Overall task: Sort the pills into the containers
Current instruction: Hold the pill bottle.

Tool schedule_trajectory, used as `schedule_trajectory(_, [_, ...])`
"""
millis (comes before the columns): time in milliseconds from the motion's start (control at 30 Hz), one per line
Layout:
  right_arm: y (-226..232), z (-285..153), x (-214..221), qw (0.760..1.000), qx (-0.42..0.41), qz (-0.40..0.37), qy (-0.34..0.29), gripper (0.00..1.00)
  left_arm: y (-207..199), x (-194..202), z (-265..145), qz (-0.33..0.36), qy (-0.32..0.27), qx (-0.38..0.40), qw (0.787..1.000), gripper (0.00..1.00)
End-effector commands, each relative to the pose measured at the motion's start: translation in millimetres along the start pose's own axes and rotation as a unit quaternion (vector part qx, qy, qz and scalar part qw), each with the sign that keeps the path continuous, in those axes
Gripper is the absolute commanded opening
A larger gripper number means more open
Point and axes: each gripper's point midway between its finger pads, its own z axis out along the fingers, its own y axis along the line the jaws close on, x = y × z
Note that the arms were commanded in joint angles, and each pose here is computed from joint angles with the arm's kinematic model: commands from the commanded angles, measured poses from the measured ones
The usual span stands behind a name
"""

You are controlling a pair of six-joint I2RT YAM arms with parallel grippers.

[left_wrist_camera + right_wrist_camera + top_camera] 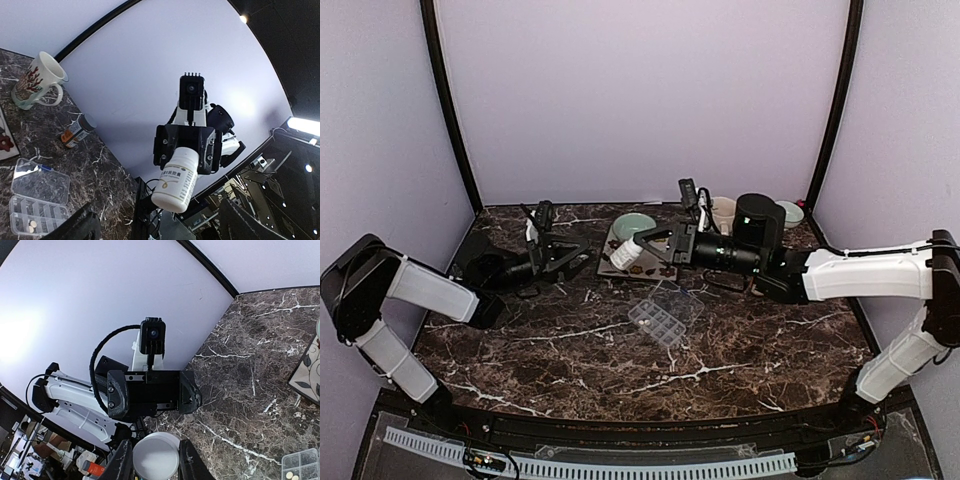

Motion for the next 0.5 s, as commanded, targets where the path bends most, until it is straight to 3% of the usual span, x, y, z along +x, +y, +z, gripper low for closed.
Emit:
schedule_trajectory(0, [22.1,-13.8,-22.0,0.998,-0.046,-0.001,-0.042,0.00,-34.2,-2.8,18.1,0.040,0.012,0.070,0.997,0.85])
schedule_trajectory(467, [13.4,-17.2,-21.9,0.996,-0.064,0.031,-0.056,0.00,-42.8,19.4,42.7,0.035,0.044,0.110,0.992,0.82])
